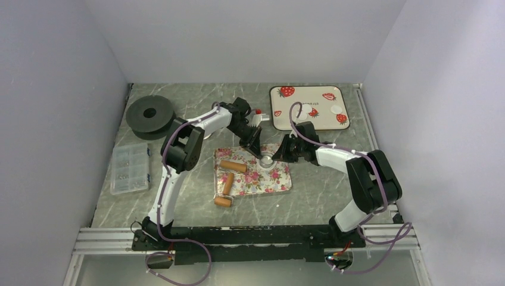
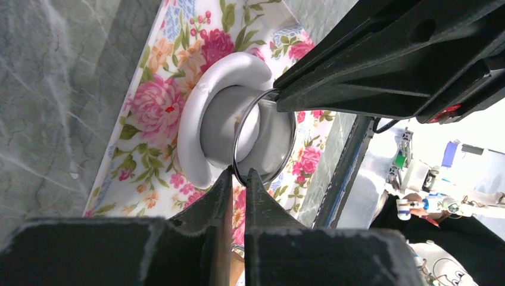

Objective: Roll out the dumpling wrappers from the dough
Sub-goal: Press the dumpling wrapper on the work surface.

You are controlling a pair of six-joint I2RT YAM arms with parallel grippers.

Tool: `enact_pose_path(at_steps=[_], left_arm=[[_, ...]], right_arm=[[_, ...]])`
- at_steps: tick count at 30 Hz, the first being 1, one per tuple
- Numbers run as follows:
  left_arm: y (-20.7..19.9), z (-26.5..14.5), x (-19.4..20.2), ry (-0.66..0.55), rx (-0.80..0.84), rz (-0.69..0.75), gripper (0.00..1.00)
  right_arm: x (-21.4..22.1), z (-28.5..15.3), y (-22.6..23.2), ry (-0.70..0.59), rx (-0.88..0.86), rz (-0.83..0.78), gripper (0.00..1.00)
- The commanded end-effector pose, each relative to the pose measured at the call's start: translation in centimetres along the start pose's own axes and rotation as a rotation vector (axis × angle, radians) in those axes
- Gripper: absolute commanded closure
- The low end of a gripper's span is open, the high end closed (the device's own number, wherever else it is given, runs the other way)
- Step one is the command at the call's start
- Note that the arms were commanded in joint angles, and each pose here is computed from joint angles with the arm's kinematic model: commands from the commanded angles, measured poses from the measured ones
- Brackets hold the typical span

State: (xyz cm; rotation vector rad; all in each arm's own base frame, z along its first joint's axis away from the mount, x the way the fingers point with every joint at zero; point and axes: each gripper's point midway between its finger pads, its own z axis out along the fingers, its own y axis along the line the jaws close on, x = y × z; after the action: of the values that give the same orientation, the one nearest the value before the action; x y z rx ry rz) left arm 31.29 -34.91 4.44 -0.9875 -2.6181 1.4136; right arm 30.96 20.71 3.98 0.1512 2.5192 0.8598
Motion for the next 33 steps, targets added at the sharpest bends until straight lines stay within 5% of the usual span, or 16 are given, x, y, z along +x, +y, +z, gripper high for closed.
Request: enact_pose_path(at_steps=[1, 7, 16, 24, 33], left_arm=[[2.9, 2.5, 4.2, 0.170, -0.094, 0.014, 1.00], [5.1, 0.5, 0.9, 0.106, -0.158, 0.024, 1.00], [1.9, 2.0, 6.2, 0.207, -0.091, 0.070, 1.00], [4.8, 1.5, 1.6, 0.147, -0.194, 0.148, 1.00], [3.0, 1.1, 4.2, 0.183, -0.202, 0.177, 1.00]], right_arm=[[3.1, -0.4, -5.4, 0.076, 0.205, -0.009, 1.00], [8.9, -1.1, -4.7, 0.127, 0.173, 0.026, 1.00], [0.4, 0.1, -4.9, 0.055, 0.202, -0.050, 1.00], [10.2, -1.5, -4.8, 0.137, 0.162, 0.051, 1.00], [1.7, 0.6, -4.7, 0.090, 0.193, -0.057, 1.00]])
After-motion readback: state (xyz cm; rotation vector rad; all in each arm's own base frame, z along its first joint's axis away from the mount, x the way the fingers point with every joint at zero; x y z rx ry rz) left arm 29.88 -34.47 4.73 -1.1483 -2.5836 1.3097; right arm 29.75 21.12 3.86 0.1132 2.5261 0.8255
